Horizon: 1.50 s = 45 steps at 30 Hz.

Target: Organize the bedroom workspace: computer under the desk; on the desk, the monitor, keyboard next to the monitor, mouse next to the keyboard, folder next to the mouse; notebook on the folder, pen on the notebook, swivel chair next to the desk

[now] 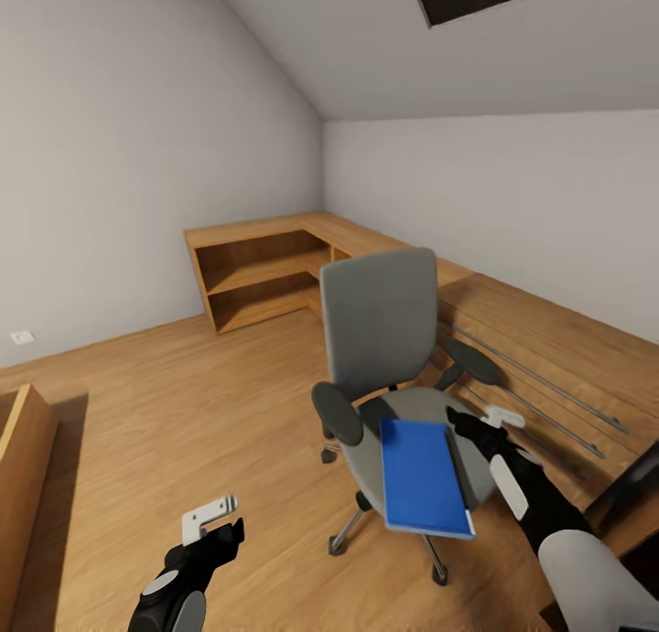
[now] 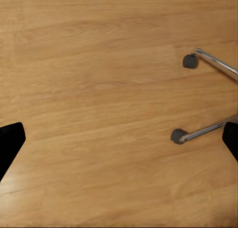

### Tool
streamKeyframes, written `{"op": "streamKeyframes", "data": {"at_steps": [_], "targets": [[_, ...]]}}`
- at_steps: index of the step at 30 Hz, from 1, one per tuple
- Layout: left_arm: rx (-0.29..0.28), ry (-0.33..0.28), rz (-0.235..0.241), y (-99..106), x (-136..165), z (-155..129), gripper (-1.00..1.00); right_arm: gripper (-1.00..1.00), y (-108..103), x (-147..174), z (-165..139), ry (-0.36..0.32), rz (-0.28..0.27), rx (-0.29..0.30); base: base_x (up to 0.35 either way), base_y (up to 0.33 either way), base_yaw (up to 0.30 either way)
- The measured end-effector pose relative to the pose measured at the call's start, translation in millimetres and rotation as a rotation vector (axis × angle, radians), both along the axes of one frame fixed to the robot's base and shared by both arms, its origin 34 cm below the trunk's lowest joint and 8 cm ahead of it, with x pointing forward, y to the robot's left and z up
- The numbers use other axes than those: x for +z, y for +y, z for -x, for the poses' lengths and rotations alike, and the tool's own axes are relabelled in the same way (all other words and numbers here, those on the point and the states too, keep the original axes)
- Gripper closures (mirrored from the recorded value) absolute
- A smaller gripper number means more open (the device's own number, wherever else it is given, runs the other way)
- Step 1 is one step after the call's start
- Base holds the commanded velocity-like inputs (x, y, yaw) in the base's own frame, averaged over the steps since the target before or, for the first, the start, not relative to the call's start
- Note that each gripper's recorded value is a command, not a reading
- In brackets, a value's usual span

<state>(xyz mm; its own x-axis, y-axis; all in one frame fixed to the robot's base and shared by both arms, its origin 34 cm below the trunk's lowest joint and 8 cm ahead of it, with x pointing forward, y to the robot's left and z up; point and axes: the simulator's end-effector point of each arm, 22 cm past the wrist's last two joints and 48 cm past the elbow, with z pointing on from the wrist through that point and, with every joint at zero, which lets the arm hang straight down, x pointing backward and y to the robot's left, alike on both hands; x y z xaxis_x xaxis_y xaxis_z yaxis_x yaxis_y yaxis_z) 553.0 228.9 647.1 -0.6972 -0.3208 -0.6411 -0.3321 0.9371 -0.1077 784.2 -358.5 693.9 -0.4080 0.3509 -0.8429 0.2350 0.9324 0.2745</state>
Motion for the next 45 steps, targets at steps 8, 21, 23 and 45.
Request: {"op": "streamKeyframes", "data": {"at_steps": [8, 21, 23, 45], "targets": [[-0.001, 0.0, 0.0, 0, 15, -1, -1.0, -1.0, 5, 19, 19, -0.041, -0.137, -0.041, -0.224, 0.0, 0.0], [0.0, 0.001, -0.001, 1, 38, -2, -1.0, -1.0, 40, 23, 35, 0.049, -0.47, -0.053, -0.019, 0.0, -0.03], [0.0, 0.001, 0.0, 1, 41, -3, -1.0, -1.0, 40, 26, 35, 0.052, -0.475, -0.051, -0.003, 0.0, -0.246], [0.008, -0.001, -0.005, 5, 77, -4, -1.0, -1.0, 48, 62, 38, 0.025, -0.572, -0.058, -0.133, 0.0, -0.06]]}}
